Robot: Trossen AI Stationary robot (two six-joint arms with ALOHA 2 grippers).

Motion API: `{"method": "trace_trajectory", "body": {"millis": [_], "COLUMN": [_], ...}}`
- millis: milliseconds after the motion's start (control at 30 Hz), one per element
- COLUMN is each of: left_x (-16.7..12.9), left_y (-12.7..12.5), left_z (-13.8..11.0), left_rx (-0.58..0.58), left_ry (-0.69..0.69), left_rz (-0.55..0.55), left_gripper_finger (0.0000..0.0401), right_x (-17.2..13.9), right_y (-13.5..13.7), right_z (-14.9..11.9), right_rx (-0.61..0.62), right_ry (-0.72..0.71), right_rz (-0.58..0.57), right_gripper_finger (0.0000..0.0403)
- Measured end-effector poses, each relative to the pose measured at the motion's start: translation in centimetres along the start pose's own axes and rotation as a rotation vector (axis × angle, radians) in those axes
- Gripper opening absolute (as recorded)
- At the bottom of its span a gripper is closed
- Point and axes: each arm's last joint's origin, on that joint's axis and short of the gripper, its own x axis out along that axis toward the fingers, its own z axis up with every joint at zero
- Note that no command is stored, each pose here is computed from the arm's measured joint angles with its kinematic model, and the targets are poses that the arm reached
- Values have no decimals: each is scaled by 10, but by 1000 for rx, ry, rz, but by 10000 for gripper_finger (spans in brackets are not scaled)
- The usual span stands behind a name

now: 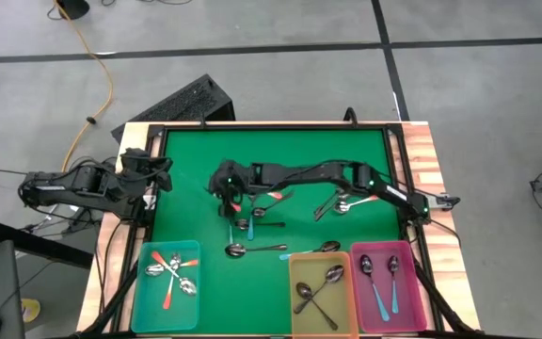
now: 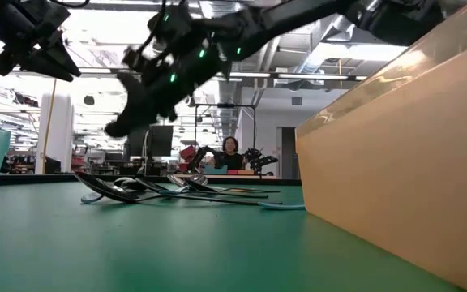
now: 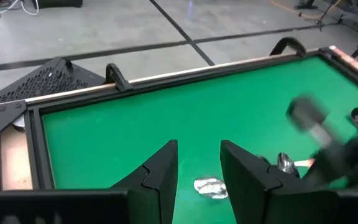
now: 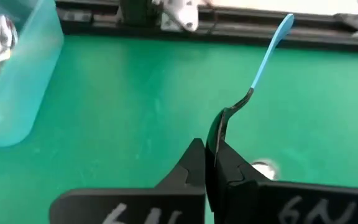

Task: Sort silverware by color (type)
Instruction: Put the blue spoon into the pink bin

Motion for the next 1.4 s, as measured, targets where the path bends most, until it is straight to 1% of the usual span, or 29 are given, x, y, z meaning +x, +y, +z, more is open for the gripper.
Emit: {"method": "trace_trajectory", "body": {"millis": [133, 167, 267, 333, 367, 433, 500, 567, 733, 867, 933, 967, 1000, 1067, 1100, 1167, 1233, 1300, 1333, 1400], "left_x": [0, 0, 0, 0, 0, 0, -1, -2, -5, -6, -6, -6, -6, -6, -6, -6, -5, -5, -5, -5], "left_y": [2, 2, 2, 2, 2, 3, 4, 5, 10, 12, 12, 12, 12, 12, 12, 12, 11, 11, 11, 11], "left_z": [-2, -2, -2, -2, -2, -2, -1, -1, -1, 0, 0, 0, 0, 0, -1, -1, -1, -1, -2, -2], "left_rx": [-20, -22, -23, -24, -24, -26, -33, -39, -62, -69, -70, -70, -70, -69, -68, -66, -64, -62, -60, -61], "left_ry": [14, 14, 14, 14, 14, 14, 10, 9, -3, -10, -11, -11, -11, -7, -3, 4, 9, 15, 17, 15], "left_rz": [13, 14, 14, 14, 13, 12, 6, 1, -16, -18, -18, -18, -18, -21, -22, -26, -27, -30, -32, -31], "left_gripper_finger": [105, 105, 105, 105, 105, 105, 105, 105, 105, 105, 105, 105, 105, 105, 105, 105, 105, 105, 105, 105], "right_x": [-33, -45, -76, -97, -106, -126, -148, -173, -229, -264, -276, -276, -276, -287, -289, -295, -301, -305, -311, -323], "right_y": [-9, -11, -17, -18, -18, -15, -9, 1, 32, 61, 77, 86, 97, 118, 128, 143, 160, 169, 176, 188], "right_z": [22, 27, 41, 43, 46, 47, 52, 55, 58, 50, 43, 40, 37, 31, 28, 19, 5, -6, -11, -25], "right_rx": [6, 9, -5, -17, -19, -29, -42, -47, -3, 62, 124, 158, 165, 181, 192, 260, 319, 417, 473, 528], "right_ry": [14, 34, 80, 162, 181, 255, 300, 359, 462, 553, 597, 585, 573, 554, 556, 550, 570, 602, 611, 635], "right_rz": [-13, -23, -86, -141, -165, -190, -209, -235, -334, -462, -524, -543, -539, -494, -494, -495, -458, -475, -471, -440], "right_gripper_finger": [7, 7, 7, 7, 7, 7, 7, 7, 7, 7, 9, 9, 9, 9, 9, 9, 9, 10, 10, 10]}}
